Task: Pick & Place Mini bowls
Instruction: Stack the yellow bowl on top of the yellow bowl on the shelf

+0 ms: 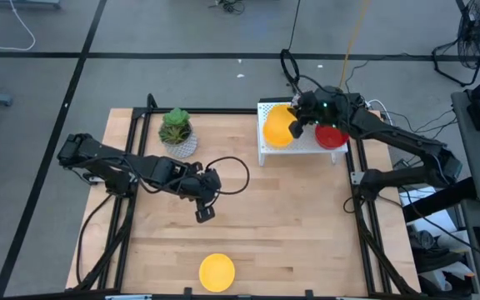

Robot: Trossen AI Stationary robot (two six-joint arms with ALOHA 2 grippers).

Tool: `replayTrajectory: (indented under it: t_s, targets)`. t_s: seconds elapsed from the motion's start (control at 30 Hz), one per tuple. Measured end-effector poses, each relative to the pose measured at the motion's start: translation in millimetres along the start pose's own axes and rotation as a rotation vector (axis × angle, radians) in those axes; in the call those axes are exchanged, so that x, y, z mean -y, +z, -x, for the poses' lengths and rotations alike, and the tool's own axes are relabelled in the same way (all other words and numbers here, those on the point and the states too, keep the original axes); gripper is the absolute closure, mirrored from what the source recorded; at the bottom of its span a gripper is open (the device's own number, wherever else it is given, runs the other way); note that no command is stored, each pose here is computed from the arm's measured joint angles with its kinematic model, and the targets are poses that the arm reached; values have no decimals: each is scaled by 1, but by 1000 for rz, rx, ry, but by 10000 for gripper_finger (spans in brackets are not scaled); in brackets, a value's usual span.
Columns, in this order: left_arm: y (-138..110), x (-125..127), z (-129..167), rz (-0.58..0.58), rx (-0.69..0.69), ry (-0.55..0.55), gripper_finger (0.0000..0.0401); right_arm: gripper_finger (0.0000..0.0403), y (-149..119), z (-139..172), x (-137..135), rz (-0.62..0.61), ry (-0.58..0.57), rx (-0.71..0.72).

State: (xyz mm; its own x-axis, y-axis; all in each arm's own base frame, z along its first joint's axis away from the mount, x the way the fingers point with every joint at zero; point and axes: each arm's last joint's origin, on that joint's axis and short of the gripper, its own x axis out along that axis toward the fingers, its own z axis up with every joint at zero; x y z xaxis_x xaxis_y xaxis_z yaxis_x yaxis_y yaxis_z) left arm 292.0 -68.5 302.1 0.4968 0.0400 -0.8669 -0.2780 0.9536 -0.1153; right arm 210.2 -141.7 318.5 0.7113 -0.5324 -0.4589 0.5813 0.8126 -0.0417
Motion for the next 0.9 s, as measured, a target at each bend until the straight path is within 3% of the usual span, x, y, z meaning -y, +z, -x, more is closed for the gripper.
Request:
replayTrajectory:
  t_s: [0.6, 0.9]
  targets:
    - [4, -8, -1, 1, 3, 15, 368, 398, -6, -7, 0, 28, 4, -72]
    - [4, -8, -1, 5, 3, 15, 368, 358, -11, -9, -1, 30, 5, -85]
